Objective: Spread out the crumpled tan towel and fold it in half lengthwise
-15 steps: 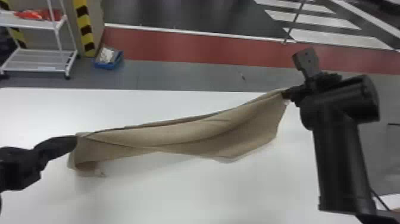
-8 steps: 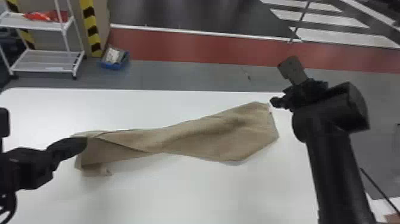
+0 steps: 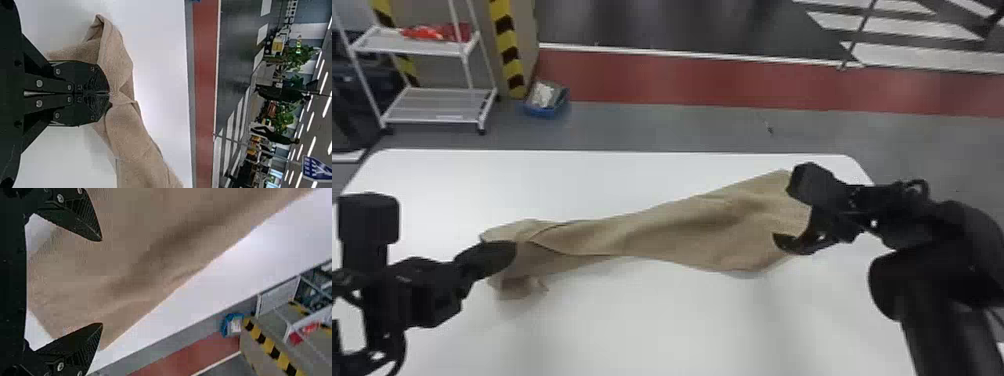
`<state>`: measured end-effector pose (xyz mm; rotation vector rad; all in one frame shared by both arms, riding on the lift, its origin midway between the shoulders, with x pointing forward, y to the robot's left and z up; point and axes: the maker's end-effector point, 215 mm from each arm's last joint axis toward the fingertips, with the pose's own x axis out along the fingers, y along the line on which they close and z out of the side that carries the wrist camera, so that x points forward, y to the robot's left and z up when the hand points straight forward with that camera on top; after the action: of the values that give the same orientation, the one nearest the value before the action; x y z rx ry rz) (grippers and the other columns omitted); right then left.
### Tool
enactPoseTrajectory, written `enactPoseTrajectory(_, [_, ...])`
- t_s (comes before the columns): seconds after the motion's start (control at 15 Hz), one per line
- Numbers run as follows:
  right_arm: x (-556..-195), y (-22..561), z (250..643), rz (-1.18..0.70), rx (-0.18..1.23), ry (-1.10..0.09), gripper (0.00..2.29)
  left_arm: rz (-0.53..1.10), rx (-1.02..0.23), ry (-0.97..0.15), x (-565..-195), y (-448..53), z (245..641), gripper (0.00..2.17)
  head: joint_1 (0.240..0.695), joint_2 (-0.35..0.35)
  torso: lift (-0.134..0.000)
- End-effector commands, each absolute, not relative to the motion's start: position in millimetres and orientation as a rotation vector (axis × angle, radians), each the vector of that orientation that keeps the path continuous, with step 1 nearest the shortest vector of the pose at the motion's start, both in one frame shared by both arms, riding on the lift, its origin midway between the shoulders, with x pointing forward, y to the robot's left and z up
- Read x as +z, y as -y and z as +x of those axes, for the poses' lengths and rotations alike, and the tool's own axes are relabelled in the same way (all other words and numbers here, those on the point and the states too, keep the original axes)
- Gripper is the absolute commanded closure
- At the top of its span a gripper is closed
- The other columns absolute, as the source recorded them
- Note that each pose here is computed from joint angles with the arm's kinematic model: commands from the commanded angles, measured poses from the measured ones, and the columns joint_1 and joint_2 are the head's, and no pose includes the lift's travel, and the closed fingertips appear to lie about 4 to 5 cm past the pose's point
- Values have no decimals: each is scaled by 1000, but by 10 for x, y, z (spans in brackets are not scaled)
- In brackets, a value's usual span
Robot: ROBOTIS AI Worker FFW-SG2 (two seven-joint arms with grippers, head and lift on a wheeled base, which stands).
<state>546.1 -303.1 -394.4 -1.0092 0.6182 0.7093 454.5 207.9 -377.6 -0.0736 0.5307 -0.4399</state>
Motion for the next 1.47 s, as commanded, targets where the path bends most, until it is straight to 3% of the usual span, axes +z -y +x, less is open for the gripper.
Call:
enactPoseTrajectory(0.0, [-4056,2889,5211,-1062,801,-638,154,-76,-435,-533,-3795,-2103,4519,1254,695,-108,-125])
enactPoseTrajectory(0.4, [-4240,2895,4983,-1039,888,-753,265,-71,-440,-521,-3793,-2113,4503,1254,695,-91,-125])
enactPoseTrajectory(0.73, [-4299,2957,5155,-1026,861,-809,410,-71,-436,-516,-3790,-2154,4494,1251,695,-92,-125])
enactPoseTrajectory(1.2, [-4317,3090,5161,-1015,822,-853,414,-71,-439,-515,-3798,-2156,4500,1254,695,-98,-125])
enactPoseTrajectory(1.4, [-4343,3097,5160,-1012,814,-867,593,-72,-440,-516,-3804,-2152,4499,1254,695,-106,-125])
